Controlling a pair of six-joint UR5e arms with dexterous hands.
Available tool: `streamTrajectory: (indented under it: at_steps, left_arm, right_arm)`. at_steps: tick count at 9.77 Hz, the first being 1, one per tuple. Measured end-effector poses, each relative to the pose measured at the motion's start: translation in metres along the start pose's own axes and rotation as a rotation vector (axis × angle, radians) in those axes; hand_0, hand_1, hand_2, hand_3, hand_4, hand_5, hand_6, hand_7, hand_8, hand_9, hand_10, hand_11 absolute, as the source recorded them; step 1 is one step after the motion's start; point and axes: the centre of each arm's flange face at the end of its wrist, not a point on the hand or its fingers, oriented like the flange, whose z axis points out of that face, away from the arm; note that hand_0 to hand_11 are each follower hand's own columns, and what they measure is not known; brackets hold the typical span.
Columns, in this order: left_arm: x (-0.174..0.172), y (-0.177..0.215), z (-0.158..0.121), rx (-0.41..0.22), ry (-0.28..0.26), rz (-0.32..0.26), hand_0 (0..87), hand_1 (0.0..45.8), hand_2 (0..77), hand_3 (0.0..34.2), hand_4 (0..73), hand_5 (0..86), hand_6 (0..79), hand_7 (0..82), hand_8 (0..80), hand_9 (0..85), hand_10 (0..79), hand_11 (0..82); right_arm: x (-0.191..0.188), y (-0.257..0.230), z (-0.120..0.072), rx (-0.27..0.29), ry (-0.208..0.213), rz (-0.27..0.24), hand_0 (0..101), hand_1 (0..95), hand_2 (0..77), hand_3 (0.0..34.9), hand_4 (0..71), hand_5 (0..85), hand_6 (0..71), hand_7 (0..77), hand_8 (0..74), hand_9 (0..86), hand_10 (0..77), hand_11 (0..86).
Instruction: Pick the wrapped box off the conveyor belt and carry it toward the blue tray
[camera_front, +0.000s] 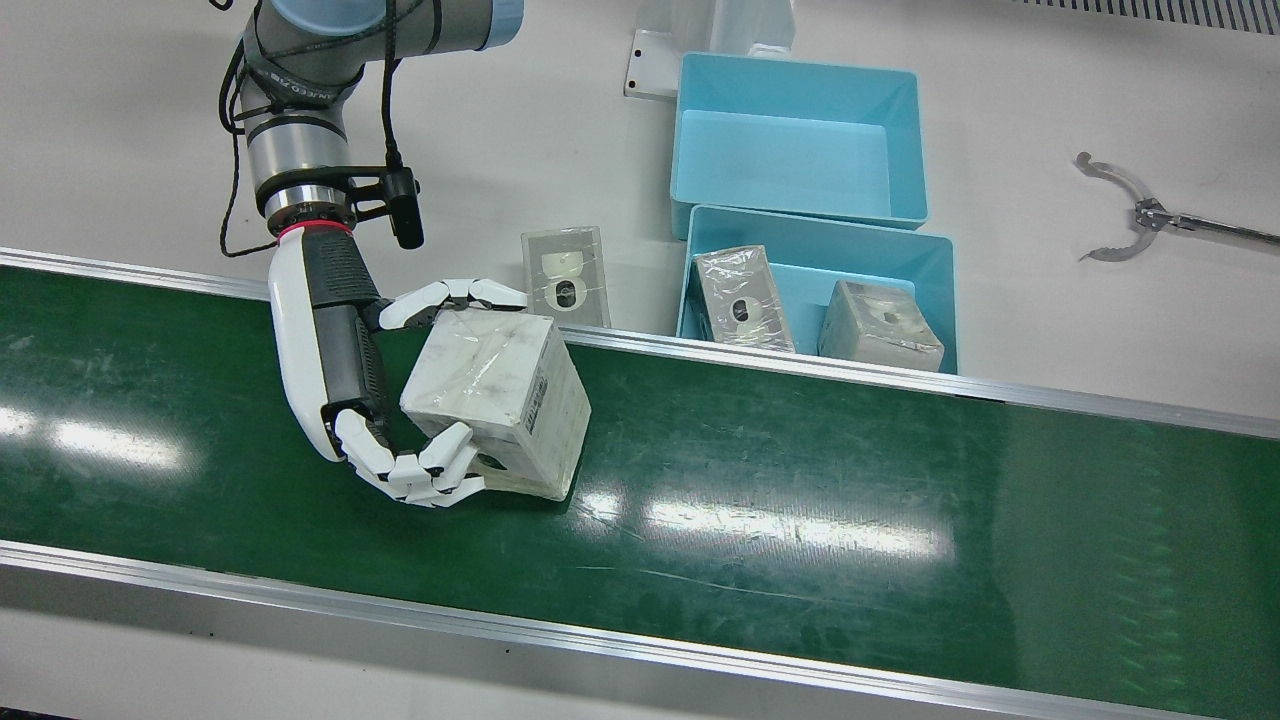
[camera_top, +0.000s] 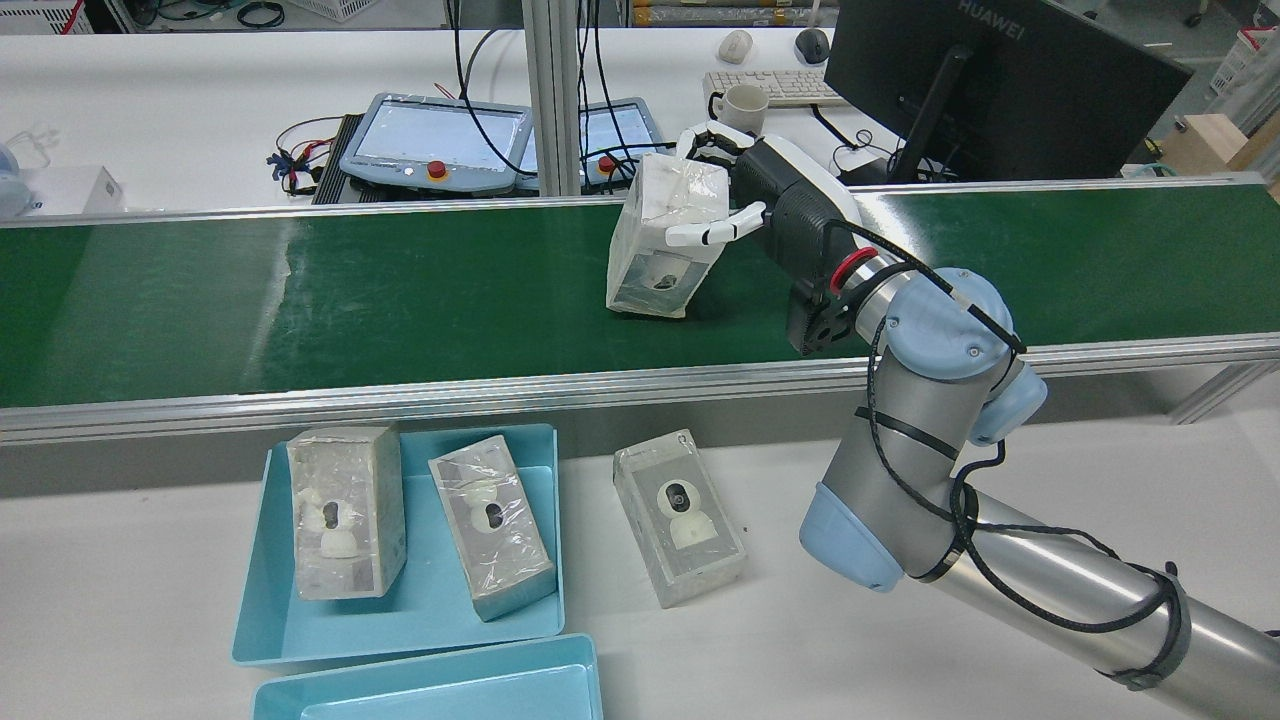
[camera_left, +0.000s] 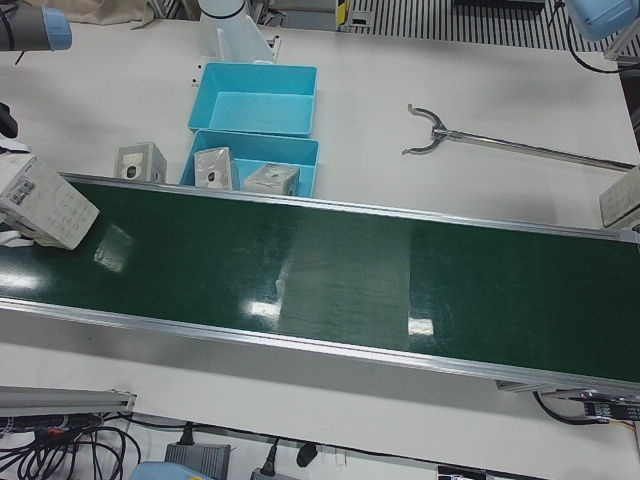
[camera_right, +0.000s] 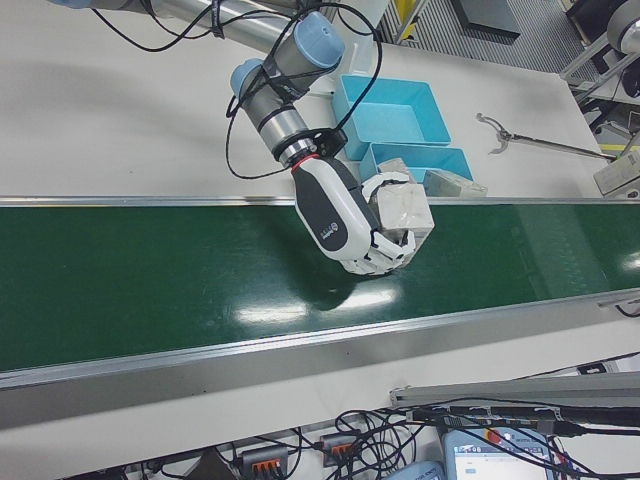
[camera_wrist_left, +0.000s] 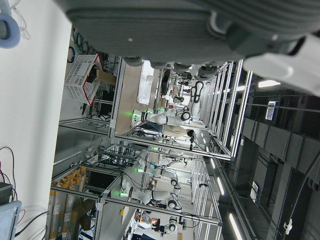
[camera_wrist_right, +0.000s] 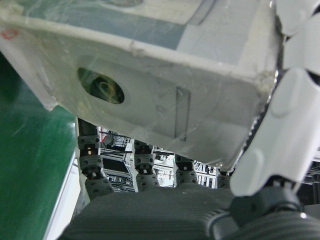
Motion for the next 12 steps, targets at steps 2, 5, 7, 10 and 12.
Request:
streamTrajectory:
  at_steps: [2,5,7,10,12]
  left_arm:
    - [0.0,0.0,0.0,0.0,0.0,0.0,0.0,0.0,0.5,0.0,0.0,1.1,0.5,0.5,0.5,0.5,0.0,0.0]
    - [0.0,0.0,0.0,0.0,0.0,0.0,0.0,0.0,0.5,0.0,0.0,0.5,0.0,0.5,0.5,0.0,0.5,0.0]
    - [0.0,0.0,0.0,0.0,0.0,0.0,0.0,0.0,0.5,0.0,0.0,0.5,0.0,0.5,0.5,0.0,0.0,0.0]
    - [0.0,0.0,0.0,0.0,0.0,0.0,0.0,0.0,0.5,0.0,0.0,0.5,0.0,0.5,0.5,0.0,0.5,0.0]
    - [0.0,0.0,0.0,0.0,0.0,0.0,0.0,0.0,0.5,0.0,0.0,0.5,0.0,0.5,0.5,0.0,0.0,0.0]
  right_arm:
    - [-0.008,0.032,-0.009,-0.066,-0.014,0.033,48,3.3,28.4,30.2,20.2,56.7,19.6,57.8,25.1,44.7,31.6,37.1]
    - [0.017,0.111,-0.051,-0.197,-0.039,0.124,47,14.7,44.7,28.6,28.9,66.5,19.6,57.8,21.8,37.6,28.4,41.5]
    - [0.058,0.152,-0.085,-0.239,-0.018,0.18,48,17.5,42.5,30.0,31.6,68.2,16.9,51.3,14.2,27.3,21.8,31.6]
    - [0.102,0.182,-0.114,-0.258,0.026,0.212,47,16.4,38.7,30.2,29.5,61.1,11.4,38.7,6.5,16.4,16.9,26.2]
    - [0.078,0.163,-0.109,-0.238,-0.006,0.166,47,19.1,34.4,30.1,27.8,50.2,0.0,17.5,0.0,1.6,4.4,10.9]
